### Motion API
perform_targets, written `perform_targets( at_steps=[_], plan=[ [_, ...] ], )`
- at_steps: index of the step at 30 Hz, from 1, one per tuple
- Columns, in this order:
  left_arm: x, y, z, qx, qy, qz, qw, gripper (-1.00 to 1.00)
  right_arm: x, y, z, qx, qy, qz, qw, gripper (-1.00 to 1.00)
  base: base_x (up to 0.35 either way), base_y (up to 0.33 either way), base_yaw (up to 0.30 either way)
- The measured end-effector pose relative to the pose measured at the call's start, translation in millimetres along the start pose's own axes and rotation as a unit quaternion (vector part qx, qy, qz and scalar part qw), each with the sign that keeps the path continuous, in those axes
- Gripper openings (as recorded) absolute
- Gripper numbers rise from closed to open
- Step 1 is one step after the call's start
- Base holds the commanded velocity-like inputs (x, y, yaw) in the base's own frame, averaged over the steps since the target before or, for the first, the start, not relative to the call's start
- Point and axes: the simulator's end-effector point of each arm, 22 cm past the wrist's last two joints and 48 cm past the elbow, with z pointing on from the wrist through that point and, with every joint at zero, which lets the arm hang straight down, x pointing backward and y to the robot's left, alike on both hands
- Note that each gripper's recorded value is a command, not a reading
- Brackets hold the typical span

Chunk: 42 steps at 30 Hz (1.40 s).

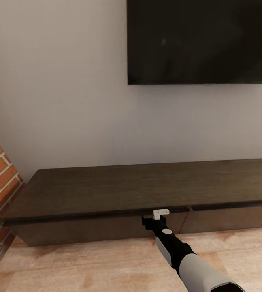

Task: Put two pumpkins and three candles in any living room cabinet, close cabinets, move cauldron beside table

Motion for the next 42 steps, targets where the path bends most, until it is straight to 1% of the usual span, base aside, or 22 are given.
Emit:
perform_targets(
  at_steps=[8,11,21,23,24,25,26,27,28,30,31,33,34,36,37,39,40,42],
  plan=[
    [1,3,0.3,-0.003,0.001,0.000,1.0000,1.00,-1,0,0.0,0.000,-0.001,0.000,1.0000,1.00,-0.024,-0.005,0.000],
    [1,3,0.4,-0.004,0.001,-0.001,1.0000,1.00,-15,1,0.3,-0.001,-0.016,0.002,0.9999,1.00,-0.233,-0.010,0.000],
    [2,4,0.6,-0.005,0.003,-0.001,1.0000,1.00,-20,1,0.3,-0.002,-0.021,0.001,0.9998,1.00,-0.319,-0.057,0.000],
    [2,4,0.6,-0.004,0.003,-0.001,1.0000,1.00,-33,2,-0.5,-0.004,-0.036,0.002,0.9993,1.00,-0.331,-0.099,0.000],
    [2,3,0.7,-0.004,0.003,-0.001,1.0000,1.00,-53,3,-2.3,-0.006,-0.057,0.003,0.9983,1.00,-0.332,-0.103,0.000],
    [2,3,0.7,-0.003,0.003,0.000,1.0000,1.00,-78,5,-6.5,-0.008,-0.084,0.005,0.9964,1.00,-0.332,-0.103,0.000],
    [2,3,0.7,-0.003,0.003,0.000,1.0000,1.00,-89,6,-10.0,-0.009,-0.097,0.007,0.9952,1.00,-0.333,-0.054,0.000],
    [3,3,0.7,-0.003,0.003,-0.001,1.0000,1.00,-98,12,-28.8,-0.015,-0.113,0.012,0.9935,1.00,-0.335,-0.034,0.000],
    [3,3,0.7,-0.003,0.003,-0.001,1.0000,1.00,-105,15,-44.2,-0.019,-0.117,0.016,0.9929,1.00,-0.335,-0.028,0.000],
    [3,3,0.7,-0.003,0.003,-0.001,1.0000,1.00,-111,17,-61.7,-0.022,-0.117,0.019,0.9927,1.00,-0.336,-0.018,0.000],
    [3,2,0.6,-0.002,0.003,-0.001,1.0000,1.00,-111,16,-81.3,-0.024,-0.111,0.023,0.9933,1.00,-0.337,-0.011,0.000],
    [3,3,0.6,-0.002,0.003,-0.001,1.0000,1.00,-111,16,-101.0,-0.027,-0.103,0.025,0.9941,1.00,-0.337,-0.007,0.000],
    [3,3,0.6,-0.002,0.003,-0.001,1.0000,1.00,-111,18,-116.0,-0.030,-0.092,0.024,0.9950,1.00,-0.337,-0.005,0.000],
    [2,3,0.6,-0.002,0.003,-0.001,1.0000,1.00,-111,20,-128.4,-0.034,-0.081,0.022,0.9959,1.00,-0.337,-0.002,0.000],
    [2,3,0.6,-0.002,0.003,-0.001,1.0000,1.00,-107,24,-144.7,-0.040,-0.058,0.017,0.9974,1.00,-0.337,-0.001,0.000],
    [2,3,0.6,-0.002,0.003,-0.001,1.0000,1.00,-106,25,-148.4,-0.041,-0.051,0.016,0.9977,1.00,-0.235,0.086,0.000],
    [3,0,0.5,0.003,0.003,-0.001,1.0000,1.00,-105,22,-153.4,-0.040,-0.043,0.020,0.9981,1.00,-0.084,0.198,0.000],
    [4,-1,0.6,0.004,0.003,-0.001,1.0000,1.00,-107,21,-153.8,-0.040,-0.043,0.022,0.9980,1.00,0.021,0.240,0.000]
  ],
)
